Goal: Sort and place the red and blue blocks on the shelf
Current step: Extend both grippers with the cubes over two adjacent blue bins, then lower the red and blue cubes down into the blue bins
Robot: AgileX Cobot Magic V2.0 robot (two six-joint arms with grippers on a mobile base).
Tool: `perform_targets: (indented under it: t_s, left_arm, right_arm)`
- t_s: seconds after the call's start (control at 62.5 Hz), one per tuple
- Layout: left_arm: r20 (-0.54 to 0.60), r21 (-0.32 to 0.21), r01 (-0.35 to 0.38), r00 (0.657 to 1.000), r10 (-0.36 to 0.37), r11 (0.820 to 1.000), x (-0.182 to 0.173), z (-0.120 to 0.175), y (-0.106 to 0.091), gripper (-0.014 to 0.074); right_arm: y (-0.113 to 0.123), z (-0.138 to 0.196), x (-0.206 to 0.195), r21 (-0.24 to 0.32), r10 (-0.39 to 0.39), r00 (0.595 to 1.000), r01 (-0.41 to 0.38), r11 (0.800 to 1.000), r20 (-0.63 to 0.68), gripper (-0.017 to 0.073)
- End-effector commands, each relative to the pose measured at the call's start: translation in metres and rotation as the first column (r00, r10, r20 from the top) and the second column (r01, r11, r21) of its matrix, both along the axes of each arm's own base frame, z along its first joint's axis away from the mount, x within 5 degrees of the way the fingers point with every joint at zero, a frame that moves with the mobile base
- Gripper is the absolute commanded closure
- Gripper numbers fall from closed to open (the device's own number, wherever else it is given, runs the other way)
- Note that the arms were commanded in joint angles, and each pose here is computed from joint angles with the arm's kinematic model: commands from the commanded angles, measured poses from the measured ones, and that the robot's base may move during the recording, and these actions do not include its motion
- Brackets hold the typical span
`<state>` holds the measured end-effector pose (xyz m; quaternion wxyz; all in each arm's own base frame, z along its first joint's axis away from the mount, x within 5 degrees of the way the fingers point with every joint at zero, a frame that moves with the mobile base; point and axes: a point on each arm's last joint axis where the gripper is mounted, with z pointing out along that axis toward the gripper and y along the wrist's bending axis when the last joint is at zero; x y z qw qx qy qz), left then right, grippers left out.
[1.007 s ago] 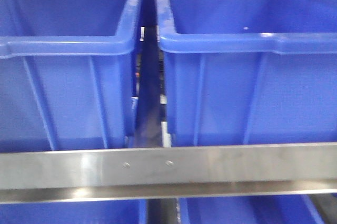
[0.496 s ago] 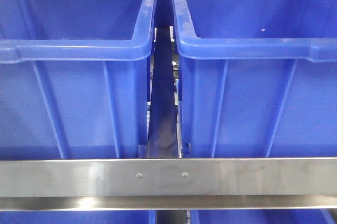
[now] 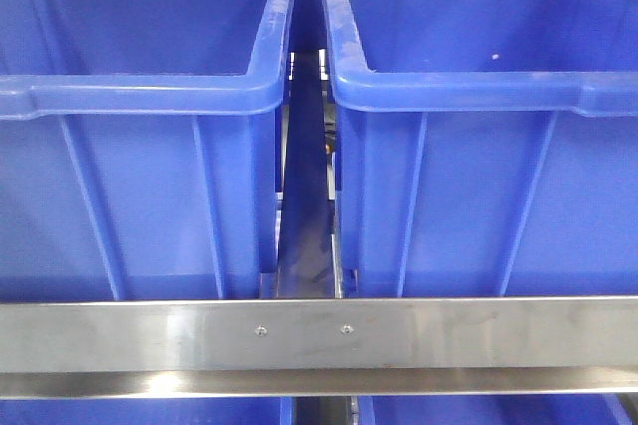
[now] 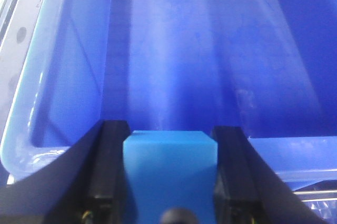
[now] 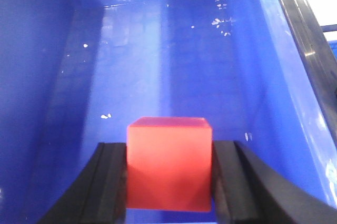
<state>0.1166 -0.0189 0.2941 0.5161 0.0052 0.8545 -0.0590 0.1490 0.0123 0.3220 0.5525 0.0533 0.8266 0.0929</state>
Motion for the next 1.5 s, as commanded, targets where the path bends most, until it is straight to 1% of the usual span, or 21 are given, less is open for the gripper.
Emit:
perform_targets:
  t_s: [0.0,1.487]
  left_arm:
    - [0.098,-0.015,0.021,0.995,-0.019,1.000,0.0027,0.0151,-0.0021,0.0470]
    - [0.100,-0.015,0.021,0.995,-0.020,1.000,0.0027,0.0152,-0.0021,0.0470]
  right_arm:
    - [-0.0020,0.0165,0.0012,-0.006,-0.013,0.994,0.014,1.000,0.110,0.0511]
    - [-0.0020,0.0171,0.0014,-0.006,-0.014,0.993,0.015,1.000,0.117,0.0511]
